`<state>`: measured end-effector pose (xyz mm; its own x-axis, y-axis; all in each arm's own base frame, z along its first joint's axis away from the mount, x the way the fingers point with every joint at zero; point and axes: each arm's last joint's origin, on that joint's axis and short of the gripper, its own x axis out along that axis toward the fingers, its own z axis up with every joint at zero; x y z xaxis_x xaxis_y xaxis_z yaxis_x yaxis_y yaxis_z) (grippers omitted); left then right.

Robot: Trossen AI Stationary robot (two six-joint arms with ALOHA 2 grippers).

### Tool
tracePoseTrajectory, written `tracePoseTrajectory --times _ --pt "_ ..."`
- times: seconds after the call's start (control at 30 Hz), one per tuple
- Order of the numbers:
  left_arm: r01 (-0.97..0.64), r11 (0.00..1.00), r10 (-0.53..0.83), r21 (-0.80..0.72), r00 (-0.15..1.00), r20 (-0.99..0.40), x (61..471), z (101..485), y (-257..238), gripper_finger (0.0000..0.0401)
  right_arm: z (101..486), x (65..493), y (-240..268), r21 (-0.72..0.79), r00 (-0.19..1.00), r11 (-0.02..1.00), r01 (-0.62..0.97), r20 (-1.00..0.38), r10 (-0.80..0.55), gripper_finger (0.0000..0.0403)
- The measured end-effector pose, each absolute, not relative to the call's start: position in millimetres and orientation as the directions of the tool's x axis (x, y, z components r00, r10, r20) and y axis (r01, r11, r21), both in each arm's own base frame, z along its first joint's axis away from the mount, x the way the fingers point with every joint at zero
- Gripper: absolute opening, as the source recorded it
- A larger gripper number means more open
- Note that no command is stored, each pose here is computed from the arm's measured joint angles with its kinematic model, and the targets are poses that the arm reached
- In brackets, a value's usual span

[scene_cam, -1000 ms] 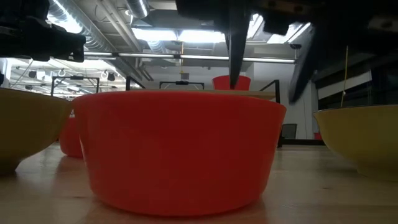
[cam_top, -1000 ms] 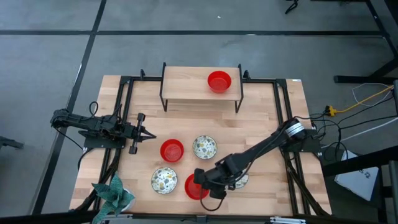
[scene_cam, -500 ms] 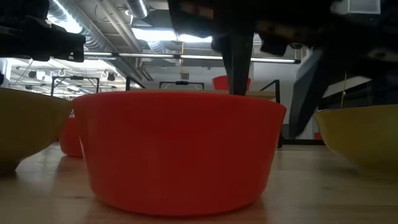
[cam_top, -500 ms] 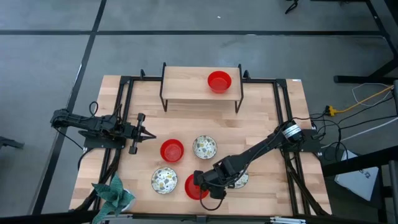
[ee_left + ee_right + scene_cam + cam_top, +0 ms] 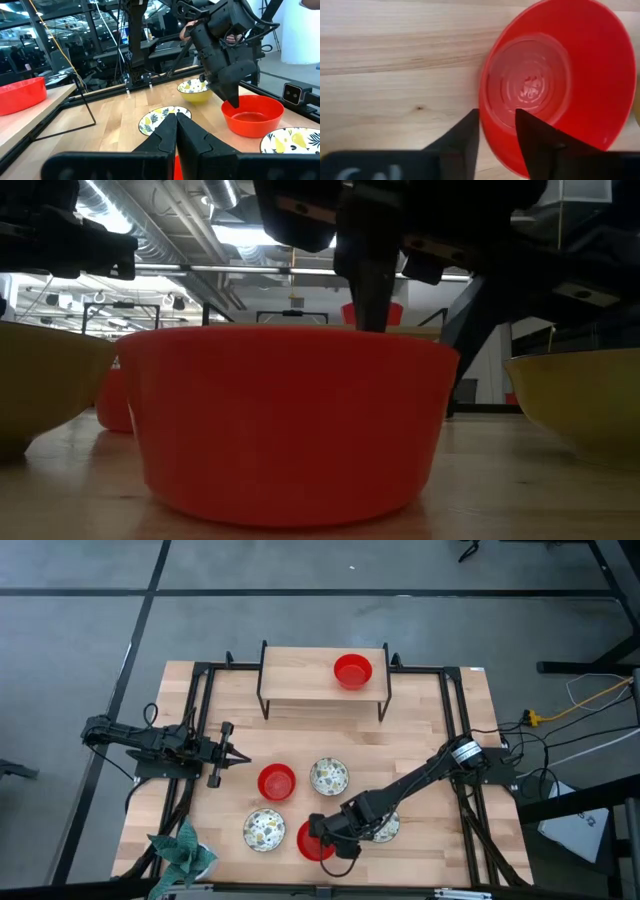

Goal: Pick & Place Mini bowls
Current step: Stack the bottom red bowl on top of the red bowl on the shelf

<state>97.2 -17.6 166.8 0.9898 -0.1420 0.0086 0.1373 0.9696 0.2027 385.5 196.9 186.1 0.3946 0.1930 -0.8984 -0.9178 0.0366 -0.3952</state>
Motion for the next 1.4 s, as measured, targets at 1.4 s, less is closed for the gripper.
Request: tracePoseTrajectory --times 1.4 --pt "0.137 0.970 -0.142 0.203 0.990 0.009 97 167 -18 0.0004 214 390 208 -0.474 0.486 0.111 -0.873 -0.866 0.118 0.0002"
